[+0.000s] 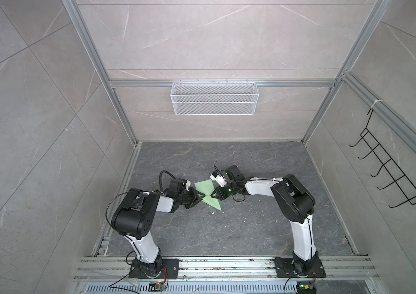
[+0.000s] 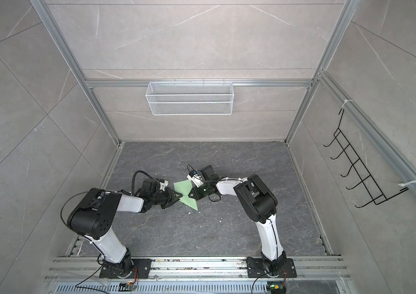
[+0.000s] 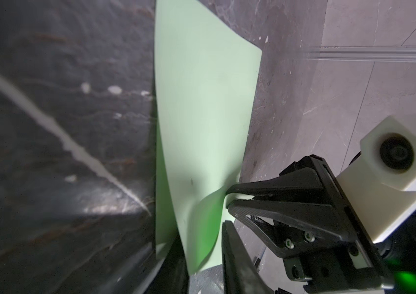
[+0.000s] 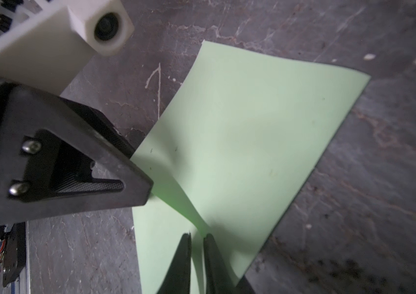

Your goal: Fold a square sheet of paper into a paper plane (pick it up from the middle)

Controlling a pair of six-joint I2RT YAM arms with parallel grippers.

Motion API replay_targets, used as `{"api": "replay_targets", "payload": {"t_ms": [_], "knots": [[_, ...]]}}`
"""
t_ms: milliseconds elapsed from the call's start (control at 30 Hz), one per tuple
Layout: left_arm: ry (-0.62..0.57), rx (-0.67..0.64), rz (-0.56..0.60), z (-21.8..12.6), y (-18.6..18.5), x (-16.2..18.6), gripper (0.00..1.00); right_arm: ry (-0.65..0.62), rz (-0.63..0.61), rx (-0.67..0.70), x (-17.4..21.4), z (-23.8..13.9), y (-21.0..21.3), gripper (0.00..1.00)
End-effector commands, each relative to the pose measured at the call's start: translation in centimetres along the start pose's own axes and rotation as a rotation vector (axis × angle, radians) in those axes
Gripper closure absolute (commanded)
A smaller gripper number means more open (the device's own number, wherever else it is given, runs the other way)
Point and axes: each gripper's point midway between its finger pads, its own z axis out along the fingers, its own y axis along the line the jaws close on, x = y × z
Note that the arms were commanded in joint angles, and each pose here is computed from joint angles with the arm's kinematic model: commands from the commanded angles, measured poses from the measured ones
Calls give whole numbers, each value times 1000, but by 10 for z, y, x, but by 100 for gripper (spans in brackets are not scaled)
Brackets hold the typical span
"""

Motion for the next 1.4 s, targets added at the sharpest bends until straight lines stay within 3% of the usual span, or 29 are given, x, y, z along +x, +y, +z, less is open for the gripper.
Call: {"api": "replay_targets", "payload": {"t_ms": [0,100,233,300,400,533,767,1033,1367], "knots": [[6,56,41,1,-18,-8,86,-33,-4,32,-9,-8,0,76],[7,42,52,1,-21,-10,94,-126,-25,81,-24,-28,4,64],[-2,33,59,-3,-28,-12,96,-254,-28,235,-34,-60,-4,45],[-1,6,49,-5,-27,-12,97,-306,-38,343,-30,-74,-12,42],[-11,-3,27,-8,-31,-12,97,-321,-168,426,-19,-77,-2,40],[-14,-69,-4,-13,-31,-7,97,-337,-367,469,-6,-69,22,40],[-4,-162,-104,-15,-26,5,98,-332,-579,442,6,-43,54,42],[-6,-191,-148,-16,-26,7,98,-308,-640,452,13,-13,57,50],[-5,-200,-174,-16,-25,9,97,-275,-649,510,30,-2,42,62]]}}
